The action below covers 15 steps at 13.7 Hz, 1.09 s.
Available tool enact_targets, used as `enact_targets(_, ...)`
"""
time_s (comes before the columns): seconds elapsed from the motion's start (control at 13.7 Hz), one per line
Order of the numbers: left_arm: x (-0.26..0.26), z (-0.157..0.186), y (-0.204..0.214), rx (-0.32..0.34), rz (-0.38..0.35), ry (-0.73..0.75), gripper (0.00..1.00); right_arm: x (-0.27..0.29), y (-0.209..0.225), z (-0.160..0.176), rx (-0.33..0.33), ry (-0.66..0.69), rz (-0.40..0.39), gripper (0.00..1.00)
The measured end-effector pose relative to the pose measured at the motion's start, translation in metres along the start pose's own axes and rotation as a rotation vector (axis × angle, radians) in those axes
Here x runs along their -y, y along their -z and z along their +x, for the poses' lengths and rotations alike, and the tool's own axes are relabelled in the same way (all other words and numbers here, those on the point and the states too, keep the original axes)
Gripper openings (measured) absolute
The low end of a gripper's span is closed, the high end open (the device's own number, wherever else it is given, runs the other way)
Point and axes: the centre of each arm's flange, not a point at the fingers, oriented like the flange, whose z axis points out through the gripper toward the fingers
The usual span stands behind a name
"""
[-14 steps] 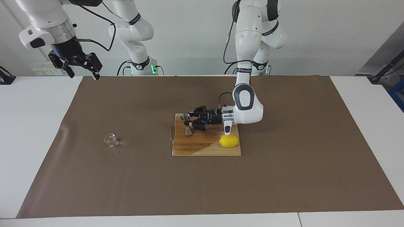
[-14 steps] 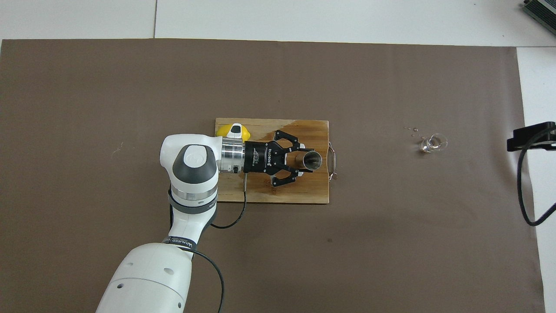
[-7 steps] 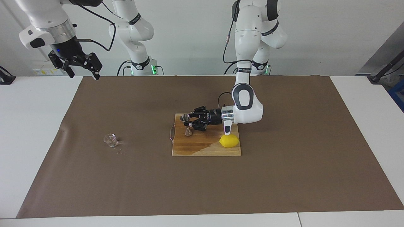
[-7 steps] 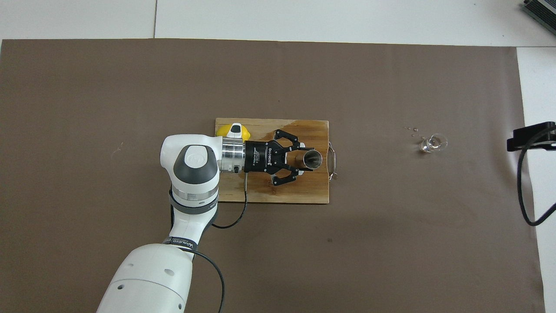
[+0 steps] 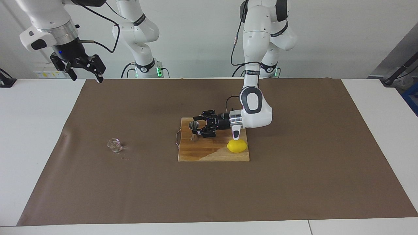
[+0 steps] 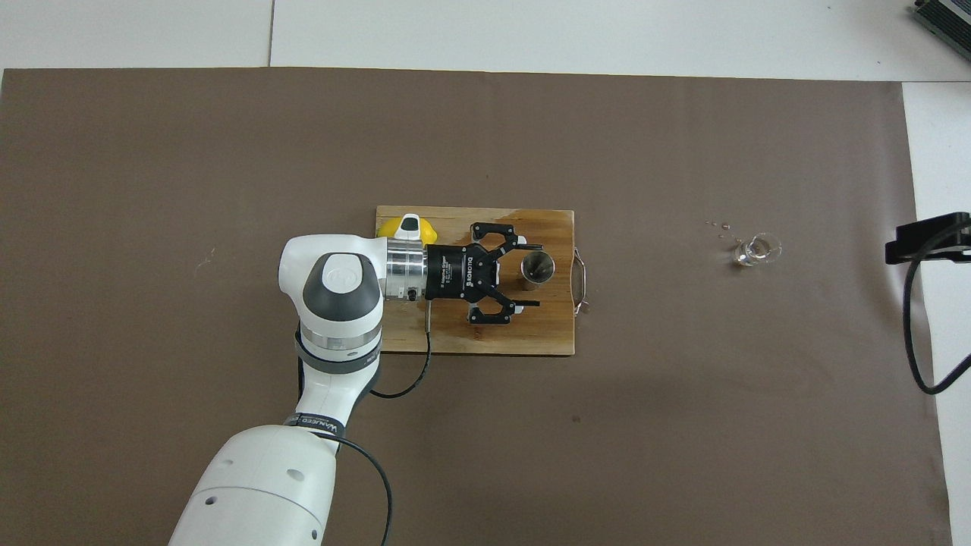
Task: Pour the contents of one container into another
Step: 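Open the left gripper and withdraw it away from the cup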
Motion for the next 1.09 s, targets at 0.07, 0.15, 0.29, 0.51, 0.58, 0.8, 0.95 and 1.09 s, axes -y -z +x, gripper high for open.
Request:
enact_targets(0.07,0.0,0.0,0.0,0.0,0.0,0.001,0.91,0.0,0.0,0.0,0.0,0.0,0.0,1.0)
enact_targets(0.15,0.0,0.0,0.0,0.0,0.0,0.003,1.0,0.0,0.0,0.0,0.0,0.0,0.0,1.0)
enact_targets(0.29,-0.001,0.0,0.001,-0.001,-0.002,0.006,1.0,0.0,0.0,0.0,0.0,0.0,0.0,1.0)
enact_targets(0.51,-0.013,-0.002,0.018,-0.019,-0.017,0.002,1.0,0.0,0.0,0.0,0.0,0.0,0.0,1.0)
enact_targets(0.58,-0.025,-0.006,0.032,-0.042,-0.009,-0.022,1.0,0.0,0.0,0.0,0.0,0.0,0.0,1.0)
enact_targets(0.8,-0.076,-0.039,0.098,-0.131,0.046,-0.152,1.0,0.0,0.0,0.0,0.0,0.0,0.0,1.0)
enact_targets(0.95,-0.104,-0.062,0.15,-0.214,0.102,-0.236,1.0,0.0,0.0,0.0,0.0,0.0,0.0,1.0)
enact_targets(1.09,-0.122,-0.089,0.199,-0.322,0.174,-0.325,1.0,0.0,0.0,0.0,0.0,0.0,0.0,1.0)
